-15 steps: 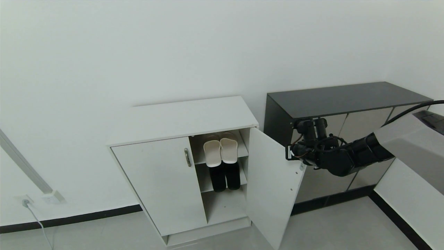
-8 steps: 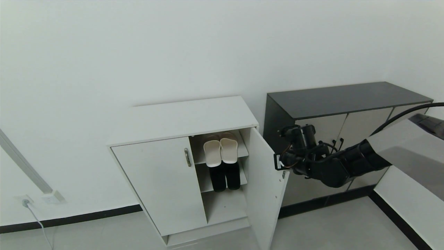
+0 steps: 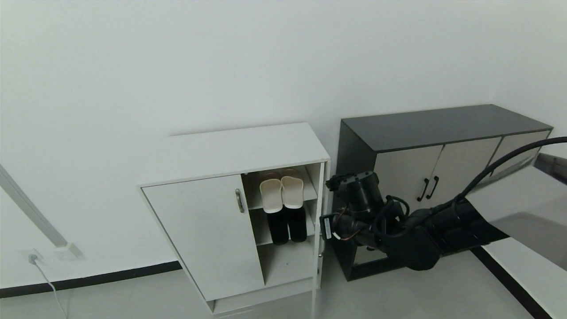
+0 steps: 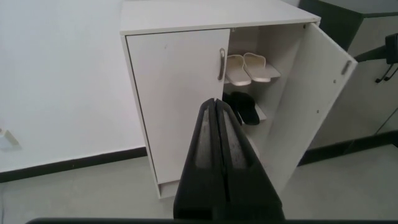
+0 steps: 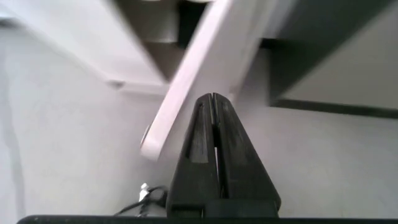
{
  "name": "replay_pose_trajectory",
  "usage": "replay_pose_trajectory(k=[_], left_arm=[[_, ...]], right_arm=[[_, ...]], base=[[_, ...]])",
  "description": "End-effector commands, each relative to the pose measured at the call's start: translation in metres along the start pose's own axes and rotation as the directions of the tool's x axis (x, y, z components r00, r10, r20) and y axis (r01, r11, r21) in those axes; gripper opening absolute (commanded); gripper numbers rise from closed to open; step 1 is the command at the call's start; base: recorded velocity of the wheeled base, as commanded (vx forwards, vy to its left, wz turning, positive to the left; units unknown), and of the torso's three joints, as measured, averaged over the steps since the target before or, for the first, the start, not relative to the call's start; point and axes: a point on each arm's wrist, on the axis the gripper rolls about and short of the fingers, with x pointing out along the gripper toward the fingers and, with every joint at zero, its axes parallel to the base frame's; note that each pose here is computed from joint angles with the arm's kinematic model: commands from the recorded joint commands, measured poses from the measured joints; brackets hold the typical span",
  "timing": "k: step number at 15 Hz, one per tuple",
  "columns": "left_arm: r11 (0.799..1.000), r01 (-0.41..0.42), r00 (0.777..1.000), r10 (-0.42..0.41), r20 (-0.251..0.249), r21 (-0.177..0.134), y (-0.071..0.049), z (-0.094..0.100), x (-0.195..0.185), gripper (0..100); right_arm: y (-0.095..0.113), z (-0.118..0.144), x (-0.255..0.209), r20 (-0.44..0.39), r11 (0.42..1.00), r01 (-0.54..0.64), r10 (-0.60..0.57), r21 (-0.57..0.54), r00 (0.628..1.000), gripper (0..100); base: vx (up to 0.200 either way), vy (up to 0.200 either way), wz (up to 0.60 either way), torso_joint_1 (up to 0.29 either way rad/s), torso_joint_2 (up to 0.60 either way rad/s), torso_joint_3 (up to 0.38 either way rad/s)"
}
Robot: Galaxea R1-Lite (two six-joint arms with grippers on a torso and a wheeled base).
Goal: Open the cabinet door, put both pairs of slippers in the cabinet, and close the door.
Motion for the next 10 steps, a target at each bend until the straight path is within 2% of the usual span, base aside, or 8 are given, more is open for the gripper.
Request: replay_pose_trajectory(k=[1, 10], left_arm=[[1.000, -0.003, 1.000, 0.003, -0.001, 0.000, 0.000, 0.000, 0.000, 0], [1.000, -0.003, 1.000, 0.003, -0.001, -0.002, 0.000, 0.000, 0.000, 0]], right_arm=[[0.018, 0.005, -0.023, 0.023, 0.997, -0.080, 0.079, 0.007, 0.997, 0], [0.016, 0.009, -0.042, 0.037, 0.996, -0.085, 0.086, -0.032, 0.996, 0]], base=[[0.000, 0.000, 0.00, 0.000, 0.00, 0.000], [0.000, 0.000, 0.00, 0.000, 0.00, 0.000]])
